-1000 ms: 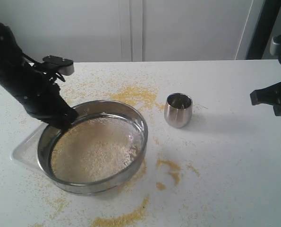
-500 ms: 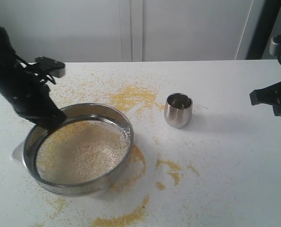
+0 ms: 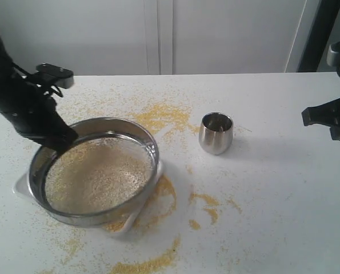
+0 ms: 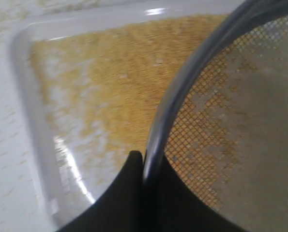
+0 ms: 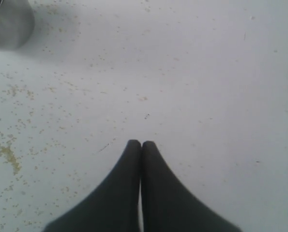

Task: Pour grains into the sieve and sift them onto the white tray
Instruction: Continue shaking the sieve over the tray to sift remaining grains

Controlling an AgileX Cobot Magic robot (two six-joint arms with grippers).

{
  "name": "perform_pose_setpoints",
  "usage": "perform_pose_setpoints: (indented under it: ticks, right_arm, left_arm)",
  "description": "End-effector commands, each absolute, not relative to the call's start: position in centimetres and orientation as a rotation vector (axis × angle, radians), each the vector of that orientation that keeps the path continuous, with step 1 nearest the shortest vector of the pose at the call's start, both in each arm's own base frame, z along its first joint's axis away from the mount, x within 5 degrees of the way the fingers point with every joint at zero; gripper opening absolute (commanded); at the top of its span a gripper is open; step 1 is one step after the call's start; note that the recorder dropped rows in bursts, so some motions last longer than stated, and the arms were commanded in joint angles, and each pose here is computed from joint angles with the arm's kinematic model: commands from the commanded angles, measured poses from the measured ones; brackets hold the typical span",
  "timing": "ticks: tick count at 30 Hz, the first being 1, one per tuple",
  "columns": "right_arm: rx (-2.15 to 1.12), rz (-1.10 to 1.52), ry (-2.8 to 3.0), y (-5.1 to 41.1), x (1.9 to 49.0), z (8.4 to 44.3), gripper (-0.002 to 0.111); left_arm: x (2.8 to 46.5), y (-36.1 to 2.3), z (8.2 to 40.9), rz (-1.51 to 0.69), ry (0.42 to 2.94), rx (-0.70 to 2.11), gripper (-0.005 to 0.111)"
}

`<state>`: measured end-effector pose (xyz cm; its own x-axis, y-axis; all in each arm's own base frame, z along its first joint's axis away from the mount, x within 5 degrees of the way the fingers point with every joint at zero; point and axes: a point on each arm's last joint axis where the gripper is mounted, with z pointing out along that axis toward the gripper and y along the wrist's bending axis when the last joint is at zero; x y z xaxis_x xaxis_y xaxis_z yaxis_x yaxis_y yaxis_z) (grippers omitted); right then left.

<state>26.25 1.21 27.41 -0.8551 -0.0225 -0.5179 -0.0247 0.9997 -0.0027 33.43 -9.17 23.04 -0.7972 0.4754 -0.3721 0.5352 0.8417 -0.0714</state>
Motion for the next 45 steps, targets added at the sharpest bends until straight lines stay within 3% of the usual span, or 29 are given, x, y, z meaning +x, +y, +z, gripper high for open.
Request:
perform_pose_setpoints:
  ticks: [1, 3, 6, 9, 10, 12, 13, 14, 16, 17, 19, 21, 23, 27, 30, 34, 38, 45]
  right_arm:
    - [-0.030, 0.002, 2.580, 1.1, 26.2, 27.6, 0.000]
    - [-0.030, 0.002, 2.580, 1.1, 26.2, 27.6, 0.000]
    - [-0.030, 0.002, 2.580, 1.1, 26.2, 27.6, 0.000]
    - [-0.030, 0.002, 2.580, 1.1, 26.2, 27.6, 0.000]
    - [-0.030, 0.002, 2.580, 1.1, 26.2, 27.6, 0.000]
    - [-0.030, 0.002, 2.580, 1.1, 26.2, 27.6, 0.000]
    - [-0.030, 0.002, 2.580, 1.1, 26.2, 27.6, 0.000]
    - [-0.030, 0.002, 2.580, 1.1, 26.2, 27.6, 0.000]
    - [-0.030, 0.002, 2.580, 1.1, 26.2, 27.6, 0.000]
    - [-0.030, 0.002, 2.580, 1.1, 26.2, 27.6, 0.000]
    - [-0.030, 0.002, 2.580, 1.1, 26.2, 27.6, 0.000]
    - [-0.030, 0.002, 2.580, 1.1, 26.2, 27.6, 0.000]
    - [-0.030, 0.002, 2.580, 1.1, 26.2, 27.6, 0.000]
    - [-0.030, 0.002, 2.580, 1.1, 26.2, 27.6, 0.000]
    - [-0.030, 0.002, 2.580, 1.1, 26.2, 27.6, 0.000]
    - [-0.030, 0.002, 2.580, 1.1, 26.2, 27.6, 0.000]
    - [-0.030, 0.002, 2.580, 1.1, 26.2, 27.6, 0.000]
    - [-0.030, 0.001, 2.580, 1.1, 26.2, 27.6, 0.000]
  left_arm:
    - [34.3, -2.9, 23.4, -0.220, 2.762, 0.345, 0.000]
    - [33.9, -3.5, 23.6, -0.297, 2.757, 0.445, 0.000]
    - [33.1, -8.0, 24.0, -0.478, 2.679, 0.682, 0.000]
    - [31.9, -12.5, 23.9, -0.493, 2.601, 0.932, 0.000]
    - [32.0, -12.3, 23.8, -0.487, 2.603, 0.920, 0.000]
    - [33.3, -8.4, 23.8, -0.405, 2.654, 0.734, 0.000]
    - [34.0, -5.0, 23.8, -0.427, 2.726, 0.413, 0.000]
    - [34.1, -4.2, 23.8, -0.456, 2.735, 0.340, 0.000]
    - [33.7, -6.2, 24.2, -0.576, 2.660, 0.551, 0.000]
    - [33.1, -9.0, 24.3, -0.615, 2.615, 0.703, 0.000]
    - [32.6, -9.6, 23.6, -0.385, 2.666, 0.844, 0.000]
    - [33.2, -5.8, 23.2, -0.118, 2.808, 0.606, 0.000]
    - [33.5, -3.2, 23.3, -0.247, 2.849, 0.295, 0.000]
    - [32.5, -8.2, 23.1, -0.610, 2.692, 0.644, 0.000]
    - [31.4, -10.4, 22.2, -0.561, 2.665, 0.873, 0.000]
    - [32.9, -6.5, 22.3, -0.436, 2.726, 0.556, 0.000]
    - [33.2, -2.3, 22.8, -0.456, 2.768, 0.249, 0.000]
    - [31.2, -8.4, 23.1, -0.519, 2.640, 0.743, 0.000]
